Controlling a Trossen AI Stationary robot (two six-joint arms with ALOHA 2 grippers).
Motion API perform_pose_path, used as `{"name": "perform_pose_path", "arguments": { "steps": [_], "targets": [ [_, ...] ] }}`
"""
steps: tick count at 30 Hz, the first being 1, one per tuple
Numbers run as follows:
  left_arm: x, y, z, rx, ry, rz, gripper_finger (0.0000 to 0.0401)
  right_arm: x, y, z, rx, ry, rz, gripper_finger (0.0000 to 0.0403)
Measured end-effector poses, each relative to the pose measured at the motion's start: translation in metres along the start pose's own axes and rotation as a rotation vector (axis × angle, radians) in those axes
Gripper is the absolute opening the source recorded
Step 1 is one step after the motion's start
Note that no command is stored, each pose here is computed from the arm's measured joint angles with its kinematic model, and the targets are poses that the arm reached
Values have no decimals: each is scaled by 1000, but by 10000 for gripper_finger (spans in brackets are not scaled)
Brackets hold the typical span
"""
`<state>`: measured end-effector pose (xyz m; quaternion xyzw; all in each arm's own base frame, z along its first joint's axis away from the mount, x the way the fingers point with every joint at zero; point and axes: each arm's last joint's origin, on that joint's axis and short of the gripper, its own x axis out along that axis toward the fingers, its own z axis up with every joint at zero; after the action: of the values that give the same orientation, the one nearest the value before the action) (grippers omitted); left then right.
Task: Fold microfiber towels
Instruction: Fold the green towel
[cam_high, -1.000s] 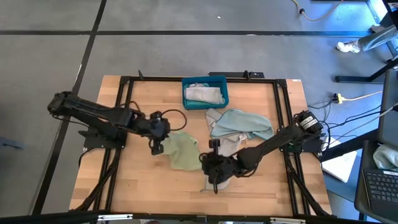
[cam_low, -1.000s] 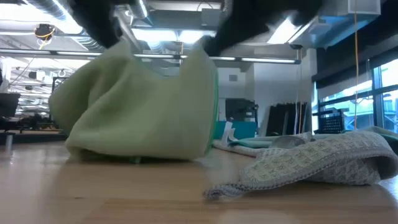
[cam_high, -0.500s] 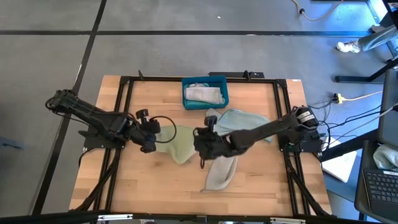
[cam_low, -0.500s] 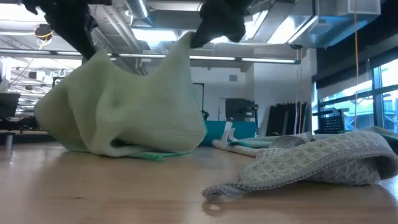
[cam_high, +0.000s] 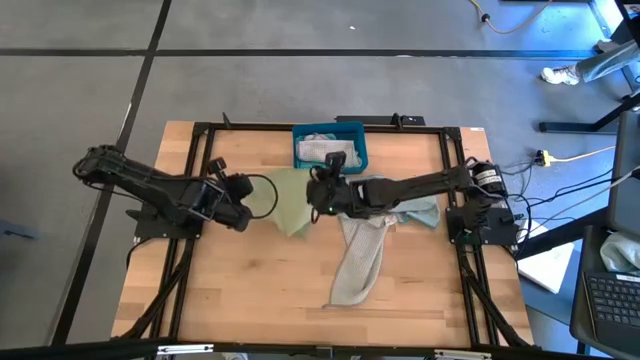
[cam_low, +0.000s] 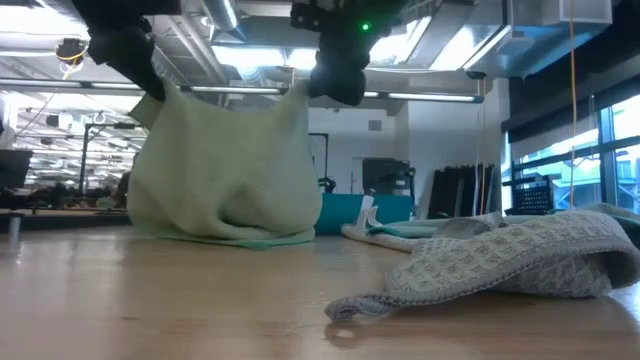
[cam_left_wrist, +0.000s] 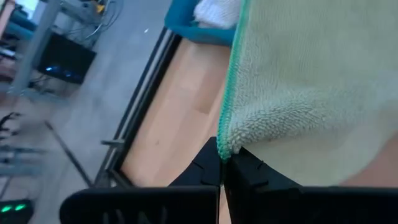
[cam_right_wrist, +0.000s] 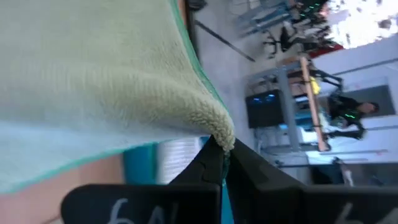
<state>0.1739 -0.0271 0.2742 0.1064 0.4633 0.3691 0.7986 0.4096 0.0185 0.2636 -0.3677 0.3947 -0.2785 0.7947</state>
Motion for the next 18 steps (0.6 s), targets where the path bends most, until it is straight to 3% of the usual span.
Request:
{"name": "perform_pose_path", "arguments": {
  "steps": [8, 18],
  "targets": [
    [-11, 28, 4, -54, 68, 125, 0, 5, -39, 9, 70, -95, -123, 9],
    [-52, 52, 29, -144, -49, 66, 0, -18, -73, 23, 54, -231, -252, 7]
  ]
}}
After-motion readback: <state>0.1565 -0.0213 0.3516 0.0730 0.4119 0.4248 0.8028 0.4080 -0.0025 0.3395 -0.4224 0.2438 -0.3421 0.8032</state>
